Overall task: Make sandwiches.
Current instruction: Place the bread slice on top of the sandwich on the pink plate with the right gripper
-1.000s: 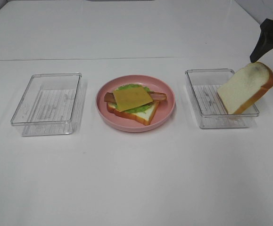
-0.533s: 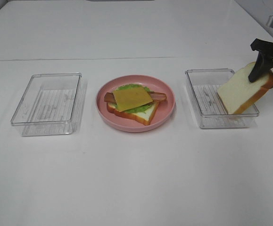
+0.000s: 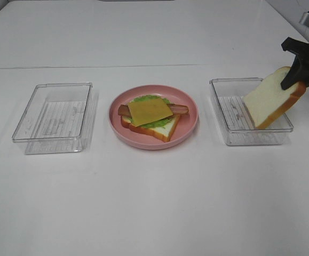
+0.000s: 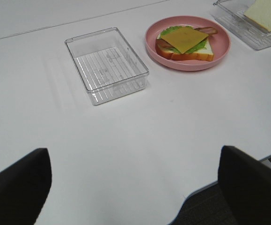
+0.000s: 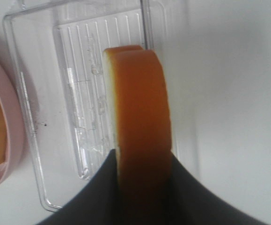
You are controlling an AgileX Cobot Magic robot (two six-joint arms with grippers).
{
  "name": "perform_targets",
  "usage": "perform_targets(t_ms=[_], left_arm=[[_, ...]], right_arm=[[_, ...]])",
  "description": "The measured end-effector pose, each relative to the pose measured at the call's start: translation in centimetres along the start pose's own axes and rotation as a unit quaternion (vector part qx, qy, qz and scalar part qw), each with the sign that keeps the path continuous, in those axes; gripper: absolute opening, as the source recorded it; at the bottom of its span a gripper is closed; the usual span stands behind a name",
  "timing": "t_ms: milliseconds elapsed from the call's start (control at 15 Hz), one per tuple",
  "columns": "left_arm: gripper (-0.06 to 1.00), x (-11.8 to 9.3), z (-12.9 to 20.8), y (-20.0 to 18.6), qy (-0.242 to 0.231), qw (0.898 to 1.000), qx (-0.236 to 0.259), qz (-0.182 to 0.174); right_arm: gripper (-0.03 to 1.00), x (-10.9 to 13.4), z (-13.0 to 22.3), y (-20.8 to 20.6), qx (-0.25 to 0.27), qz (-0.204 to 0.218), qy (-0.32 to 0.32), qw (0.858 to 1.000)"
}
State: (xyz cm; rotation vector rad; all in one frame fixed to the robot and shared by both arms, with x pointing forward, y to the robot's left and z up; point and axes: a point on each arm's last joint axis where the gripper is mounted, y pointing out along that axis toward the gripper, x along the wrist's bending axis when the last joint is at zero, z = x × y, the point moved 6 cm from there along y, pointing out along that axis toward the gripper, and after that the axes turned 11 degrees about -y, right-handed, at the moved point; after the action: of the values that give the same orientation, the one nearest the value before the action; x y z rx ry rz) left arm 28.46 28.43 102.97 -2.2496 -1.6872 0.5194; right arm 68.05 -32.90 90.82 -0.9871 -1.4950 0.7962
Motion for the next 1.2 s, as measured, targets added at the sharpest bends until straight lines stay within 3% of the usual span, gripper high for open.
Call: perform_targets(t_ms=[267,467,533,600,667,933,1200], left_arm=[[0.89,0.0,0.0,0.0,0.0,1.0,0.0,0.0],[0.89,0.0,0.0,0.0,0.0,1.0,0.0,0.0],[0.89,0.0,0.0,0.0,0.0,1.0,0.0,0.0],[0.89,0.0,0.0,0.0,0.0,1.0,0.0,0.0],[0.89,0.0,0.0,0.0,0.0,1.0,0.0,0.0],[0.89,0.0,0.0,0.0,0.0,1.0,0.0,0.0],[0.89,0.0,0.0,0.0,0.0,1.0,0.0,0.0]], right_arm=[[0.16,4.8,-0.9,-5.9,-0.085,-0.033,-0.061,0.994],[0.16,8.8,-0.7,-6.7,-0.093,-0.076,-0.097,0.988],[0.16,10.3,-0.6,-6.3,-0.088,-0.096,-0.107,0.986],[0.16,13.9,0.0,-4.5,-0.078,-0.137,-0.132,0.979],[0.16,15.9,0.4,-3.4,-0.078,-0.16,-0.138,0.974],[0.16,20.9,1.6,0.9,-0.063,-0.196,-0.15,0.967],[0.16,23.6,1.8,5.0,-0.051,-0.227,-0.127,0.964]])
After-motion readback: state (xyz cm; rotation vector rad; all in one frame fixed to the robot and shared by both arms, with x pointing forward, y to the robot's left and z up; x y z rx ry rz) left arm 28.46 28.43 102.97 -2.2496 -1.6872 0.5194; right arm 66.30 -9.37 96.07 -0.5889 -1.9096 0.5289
